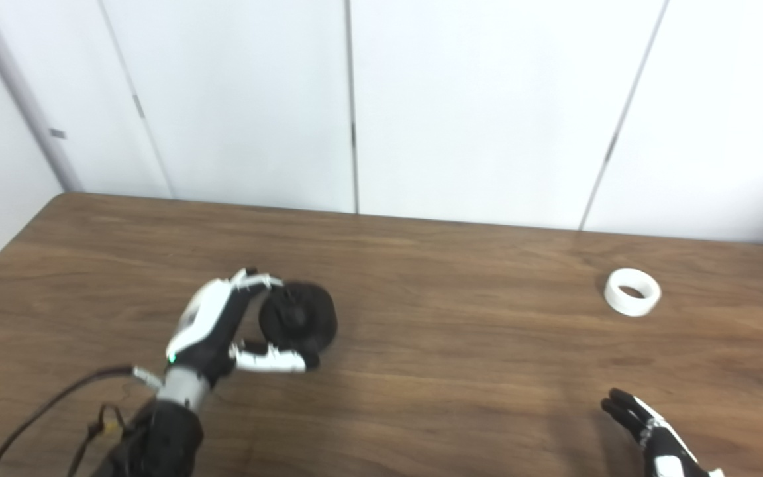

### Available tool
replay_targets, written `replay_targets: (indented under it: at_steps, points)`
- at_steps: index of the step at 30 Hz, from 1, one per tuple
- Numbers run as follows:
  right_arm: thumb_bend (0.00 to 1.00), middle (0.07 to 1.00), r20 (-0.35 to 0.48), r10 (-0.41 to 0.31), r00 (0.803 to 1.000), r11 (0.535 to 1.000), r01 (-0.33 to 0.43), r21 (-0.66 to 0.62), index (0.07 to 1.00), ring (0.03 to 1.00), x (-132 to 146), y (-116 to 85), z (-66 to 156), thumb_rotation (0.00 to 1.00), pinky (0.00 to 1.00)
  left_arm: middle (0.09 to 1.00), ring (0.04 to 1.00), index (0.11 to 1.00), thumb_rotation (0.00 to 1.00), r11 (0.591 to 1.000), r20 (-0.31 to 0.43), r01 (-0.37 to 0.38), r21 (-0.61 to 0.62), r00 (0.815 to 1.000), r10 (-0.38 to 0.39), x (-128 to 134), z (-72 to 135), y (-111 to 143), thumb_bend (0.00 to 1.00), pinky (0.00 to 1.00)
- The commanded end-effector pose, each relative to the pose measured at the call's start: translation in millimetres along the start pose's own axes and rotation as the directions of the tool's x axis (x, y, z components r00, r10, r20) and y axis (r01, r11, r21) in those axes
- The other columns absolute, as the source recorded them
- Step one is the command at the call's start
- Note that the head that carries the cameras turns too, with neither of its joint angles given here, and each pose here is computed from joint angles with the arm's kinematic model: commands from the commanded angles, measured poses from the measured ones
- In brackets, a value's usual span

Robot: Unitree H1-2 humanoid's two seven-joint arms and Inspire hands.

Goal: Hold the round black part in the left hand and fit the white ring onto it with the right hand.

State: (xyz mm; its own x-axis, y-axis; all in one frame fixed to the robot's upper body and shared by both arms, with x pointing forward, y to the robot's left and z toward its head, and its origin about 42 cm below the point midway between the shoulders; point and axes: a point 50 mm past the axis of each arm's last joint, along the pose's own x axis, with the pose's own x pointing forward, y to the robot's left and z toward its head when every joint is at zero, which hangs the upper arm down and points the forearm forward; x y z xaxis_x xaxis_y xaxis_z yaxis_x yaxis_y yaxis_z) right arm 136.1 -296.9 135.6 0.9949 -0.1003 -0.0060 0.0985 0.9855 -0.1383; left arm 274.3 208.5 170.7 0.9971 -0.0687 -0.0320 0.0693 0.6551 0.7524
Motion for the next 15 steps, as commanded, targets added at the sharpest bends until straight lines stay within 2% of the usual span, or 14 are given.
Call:
replay_targets:
  at_steps: [1, 8, 15]
  points:
    - [0.54, 0.812, 0.061, -0.005, 0.998, 1.000, 0.006, -0.008, 0.809, 0.882, 0.1, 2.0, 13.5, 1.00, 1.00, 0.838, 0.949, 0.485, 0.06, 0.999, 0.084, -0.040, 0.020, 0.996, 0.038, -2.5, 17.0, 5.8, 0.52, 1.00]
    - [0.53, 0.812, 0.076, 0.006, 0.997, 1.000, -0.004, -0.021, 0.809, 0.877, -3.0, 11.4, 21.1, 1.00, 0.99, 0.847, 0.947, 0.485, 0.06, 0.998, 0.137, 0.038, 0.046, 0.990, -0.044, -21.6, 22.9, -18.4, 0.52, 1.00]
    - [0.57, 0.820, 0.062, -0.004, 0.998, 1.000, 0.006, -0.022, 0.815, 0.881, -3.3, 22.4, 28.7, 1.00, 1.00, 0.836, 0.943, 0.485, 0.06, 0.990, 0.147, 0.126, 0.070, 0.980, -0.135, -42.8, 21.6, -38.9, 0.52, 1.00]
